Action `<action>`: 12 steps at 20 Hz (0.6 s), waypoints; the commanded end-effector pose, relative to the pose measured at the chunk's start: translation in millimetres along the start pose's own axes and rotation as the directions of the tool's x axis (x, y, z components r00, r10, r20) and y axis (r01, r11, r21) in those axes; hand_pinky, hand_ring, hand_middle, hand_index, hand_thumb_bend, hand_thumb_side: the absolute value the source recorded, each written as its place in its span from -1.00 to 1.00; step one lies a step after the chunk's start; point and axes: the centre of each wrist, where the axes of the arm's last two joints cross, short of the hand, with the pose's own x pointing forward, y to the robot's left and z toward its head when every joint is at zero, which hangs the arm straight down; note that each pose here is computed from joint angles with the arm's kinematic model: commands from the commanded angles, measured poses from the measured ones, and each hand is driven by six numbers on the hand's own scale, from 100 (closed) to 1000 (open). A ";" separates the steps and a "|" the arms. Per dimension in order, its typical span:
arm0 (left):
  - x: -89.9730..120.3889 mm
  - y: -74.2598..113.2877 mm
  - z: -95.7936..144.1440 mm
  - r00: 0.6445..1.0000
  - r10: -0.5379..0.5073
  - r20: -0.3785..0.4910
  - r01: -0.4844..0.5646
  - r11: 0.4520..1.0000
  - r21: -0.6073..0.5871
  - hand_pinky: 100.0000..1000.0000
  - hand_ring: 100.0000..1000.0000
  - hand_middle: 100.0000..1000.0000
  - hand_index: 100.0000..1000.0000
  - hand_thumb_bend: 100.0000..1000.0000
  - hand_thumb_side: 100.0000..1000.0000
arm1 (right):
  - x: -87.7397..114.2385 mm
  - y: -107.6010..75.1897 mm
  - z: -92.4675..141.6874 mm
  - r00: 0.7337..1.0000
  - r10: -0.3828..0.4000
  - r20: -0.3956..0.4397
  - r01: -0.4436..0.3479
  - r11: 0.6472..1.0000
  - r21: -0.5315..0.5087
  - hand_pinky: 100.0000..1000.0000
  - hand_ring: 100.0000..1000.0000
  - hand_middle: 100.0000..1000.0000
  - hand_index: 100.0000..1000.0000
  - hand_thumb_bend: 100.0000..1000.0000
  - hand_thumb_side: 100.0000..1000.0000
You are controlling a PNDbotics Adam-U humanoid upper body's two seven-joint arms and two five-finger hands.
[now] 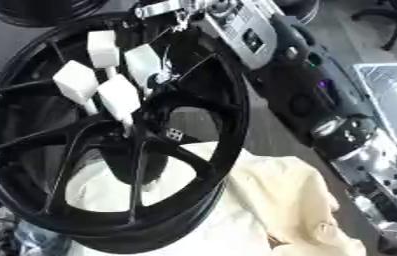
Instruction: Pull the pin out of the wheel hub.
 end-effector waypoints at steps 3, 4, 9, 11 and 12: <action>7.8 1.1 -4.0 1.000 -0.005 0.026 0.005 1.000 -0.009 0.44 0.49 0.42 0.36 -0.70 0.61 | 0.5 -7.5 3.1 0.999 0.033 -0.017 -0.033 0.999 -0.004 0.67 0.56 0.45 0.65 -0.32 -1.00; 7.7 0.9 -3.8 1.000 -0.005 0.025 0.005 1.000 -0.010 0.44 0.49 0.42 0.36 -0.70 0.61 | 0.7 -7.8 3.1 0.999 0.034 -0.018 -0.034 0.999 -0.004 0.67 0.56 0.43 0.64 -0.32 -1.00; 7.8 0.6 -4.1 1.000 -0.007 0.026 0.007 1.000 -0.013 0.44 0.49 0.42 0.35 -0.71 0.61 | 1.5 -9.2 3.9 0.999 0.031 -0.021 -0.031 0.999 -0.007 0.65 0.53 0.32 0.56 -0.32 -1.00; 7.5 0.6 -4.1 1.000 -0.010 0.024 0.010 1.000 -0.014 0.44 0.49 0.42 0.35 -0.71 0.61 | 2.3 -10.0 4.0 0.999 0.030 -0.021 -0.030 1.000 -0.009 0.65 0.52 0.28 0.52 -0.32 -1.00; 7.4 0.5 -4.1 1.000 -0.010 0.024 0.010 1.000 -0.015 0.44 0.49 0.42 0.35 -0.71 0.61 | 2.8 -10.5 4.1 0.999 0.028 -0.020 -0.029 1.000 -0.010 0.65 0.52 0.28 0.52 -0.32 -1.00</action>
